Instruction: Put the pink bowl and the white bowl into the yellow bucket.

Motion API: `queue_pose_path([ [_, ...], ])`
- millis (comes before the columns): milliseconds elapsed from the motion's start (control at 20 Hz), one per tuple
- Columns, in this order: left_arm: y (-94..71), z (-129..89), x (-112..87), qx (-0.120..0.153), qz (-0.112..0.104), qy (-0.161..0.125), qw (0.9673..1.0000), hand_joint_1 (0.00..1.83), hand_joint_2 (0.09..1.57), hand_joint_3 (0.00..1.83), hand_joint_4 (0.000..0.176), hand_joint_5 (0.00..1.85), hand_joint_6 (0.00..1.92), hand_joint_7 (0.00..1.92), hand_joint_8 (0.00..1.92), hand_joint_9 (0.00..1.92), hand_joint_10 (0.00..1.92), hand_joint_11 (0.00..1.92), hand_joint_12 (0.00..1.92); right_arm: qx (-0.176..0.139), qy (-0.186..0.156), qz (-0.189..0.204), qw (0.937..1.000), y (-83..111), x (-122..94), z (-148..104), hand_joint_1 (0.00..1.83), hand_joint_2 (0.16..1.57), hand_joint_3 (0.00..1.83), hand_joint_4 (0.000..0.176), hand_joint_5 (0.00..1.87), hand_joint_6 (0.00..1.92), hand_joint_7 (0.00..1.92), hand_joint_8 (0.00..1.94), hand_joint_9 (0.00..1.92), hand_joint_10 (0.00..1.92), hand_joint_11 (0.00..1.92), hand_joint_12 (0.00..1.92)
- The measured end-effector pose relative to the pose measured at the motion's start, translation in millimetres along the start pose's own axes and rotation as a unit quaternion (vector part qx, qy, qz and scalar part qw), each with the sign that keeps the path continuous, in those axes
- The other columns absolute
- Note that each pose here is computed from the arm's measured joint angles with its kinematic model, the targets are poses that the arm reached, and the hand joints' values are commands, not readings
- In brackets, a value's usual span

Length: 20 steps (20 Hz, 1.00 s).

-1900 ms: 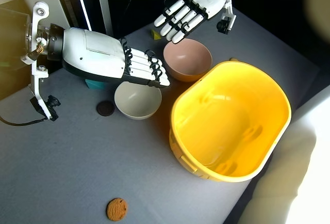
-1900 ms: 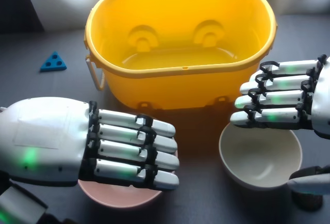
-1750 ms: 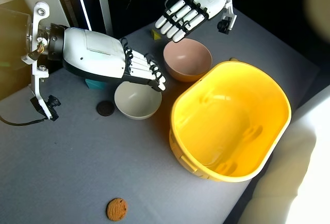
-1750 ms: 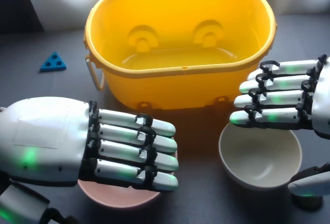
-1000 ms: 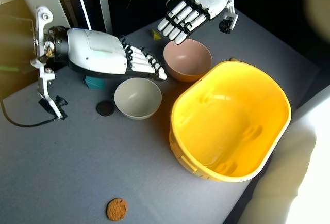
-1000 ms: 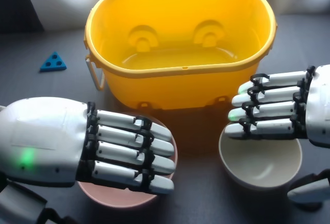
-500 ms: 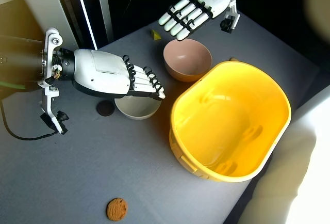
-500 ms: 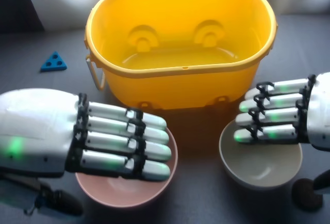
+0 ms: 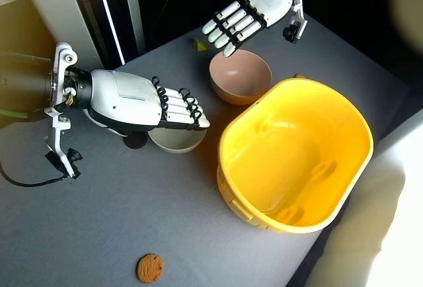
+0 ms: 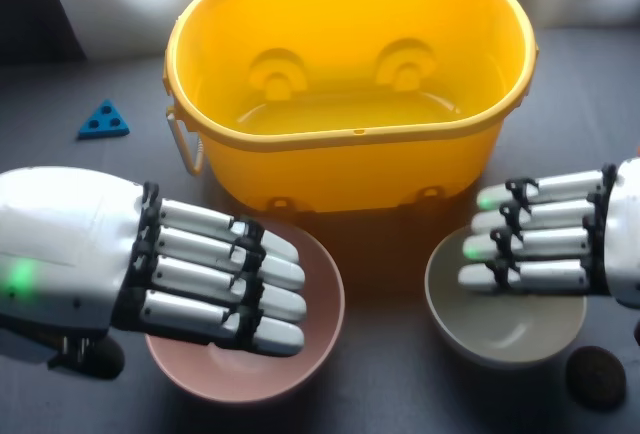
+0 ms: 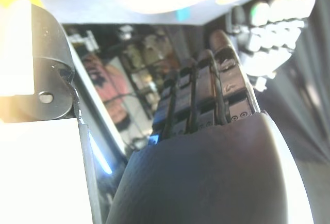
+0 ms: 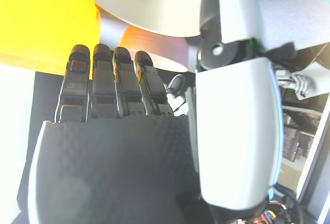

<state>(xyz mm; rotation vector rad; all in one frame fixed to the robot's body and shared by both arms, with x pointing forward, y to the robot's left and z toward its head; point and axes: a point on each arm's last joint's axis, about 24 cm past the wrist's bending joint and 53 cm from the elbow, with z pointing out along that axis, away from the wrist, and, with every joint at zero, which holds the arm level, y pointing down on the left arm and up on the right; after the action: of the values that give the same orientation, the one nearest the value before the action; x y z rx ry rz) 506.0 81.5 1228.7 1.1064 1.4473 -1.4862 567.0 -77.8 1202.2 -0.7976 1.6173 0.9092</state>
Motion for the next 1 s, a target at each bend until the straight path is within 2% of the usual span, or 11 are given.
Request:
queue_pose_path([
  [100,5.2,4.0,2.3,-0.002,0.004,0.008,1.0000,1.34,0.99,0.01,0.000,0.00,0.00,0.02,0.00,0.00,0.00,0.00,0.18,0.000,0.011,-0.006,0.9999,0.0,6.9,-0.7,1.23,0.95,0.01,0.000,0.00,0.00,0.00,0.00,0.00,0.00,0.00,0.00],
  [250,12.8,5.1,4.1,-0.015,0.004,0.011,0.9998,1.34,0.96,0.00,0.000,0.09,0.01,0.10,0.01,0.06,0.01,0.00,0.41,0.005,0.012,-0.008,0.9999,-4.1,7.0,-2.3,1.24,0.94,0.00,0.000,0.00,0.00,0.00,0.00,0.00,0.00,0.00,0.00],
  [300,14.8,5.0,5.2,-0.019,0.005,0.012,0.9997,1.33,0.97,0.00,0.000,0.07,0.00,0.09,0.00,0.05,0.01,0.00,0.34,0.006,0.014,-0.007,0.9999,-4.9,8.8,-2.7,1.24,0.94,0.00,0.000,0.00,0.00,0.00,0.00,0.00,0.00,0.00,0.00],
  [450,20.0,6.3,14.8,-0.026,0.015,0.025,0.9992,1.33,0.97,0.00,0.000,0.08,0.00,0.10,0.00,0.07,0.00,0.00,0.44,0.011,0.027,-0.009,0.9995,-8.6,17.8,-5.3,1.19,0.97,0.01,0.000,0.01,0.00,0.00,0.00,0.00,0.00,0.00,0.00],
  [550,24.2,6.9,17.2,-0.029,0.012,0.025,0.9992,1.33,0.97,0.00,0.000,0.08,0.00,0.09,0.00,0.05,0.00,0.00,0.42,0.012,0.024,-0.008,0.9996,-12.0,15.8,-6.5,1.19,0.97,0.01,0.000,0.01,0.00,0.00,0.00,0.00,0.00,0.00,0.00],
  [650,30.3,5.2,22.4,-0.038,0.013,0.030,0.9987,1.33,0.95,0.00,0.000,0.11,0.01,0.12,0.00,0.09,0.01,0.00,0.51,0.013,0.022,-0.009,0.9996,-15.6,15.0,-6.3,1.19,0.97,0.01,0.000,0.00,0.00,0.00,0.00,0.00,0.00,0.00,0.00],
  [800,40.5,3.7,30.0,-0.050,0.010,0.038,0.9980,1.30,0.98,0.00,0.000,0.06,0.00,0.07,0.00,0.05,0.00,0.00,0.46,0.004,0.026,-0.006,0.9996,-14.6,21.7,2.2,1.22,0.97,0.01,0.000,0.00,0.00,0.00,0.00,0.00,0.00,0.00,0.00],
  [1000,51.7,3.5,35.5,-0.063,0.008,0.043,0.9971,1.33,0.97,0.00,0.000,0.11,0.01,0.12,0.00,0.07,0.00,0.00,0.52,0.000,0.026,-0.006,0.9996,-14.8,23.3,5.2,1.22,0.98,0.01,0.000,0.01,0.00,0.00,0.00,0.00,0.00,0.00,0.00],
])
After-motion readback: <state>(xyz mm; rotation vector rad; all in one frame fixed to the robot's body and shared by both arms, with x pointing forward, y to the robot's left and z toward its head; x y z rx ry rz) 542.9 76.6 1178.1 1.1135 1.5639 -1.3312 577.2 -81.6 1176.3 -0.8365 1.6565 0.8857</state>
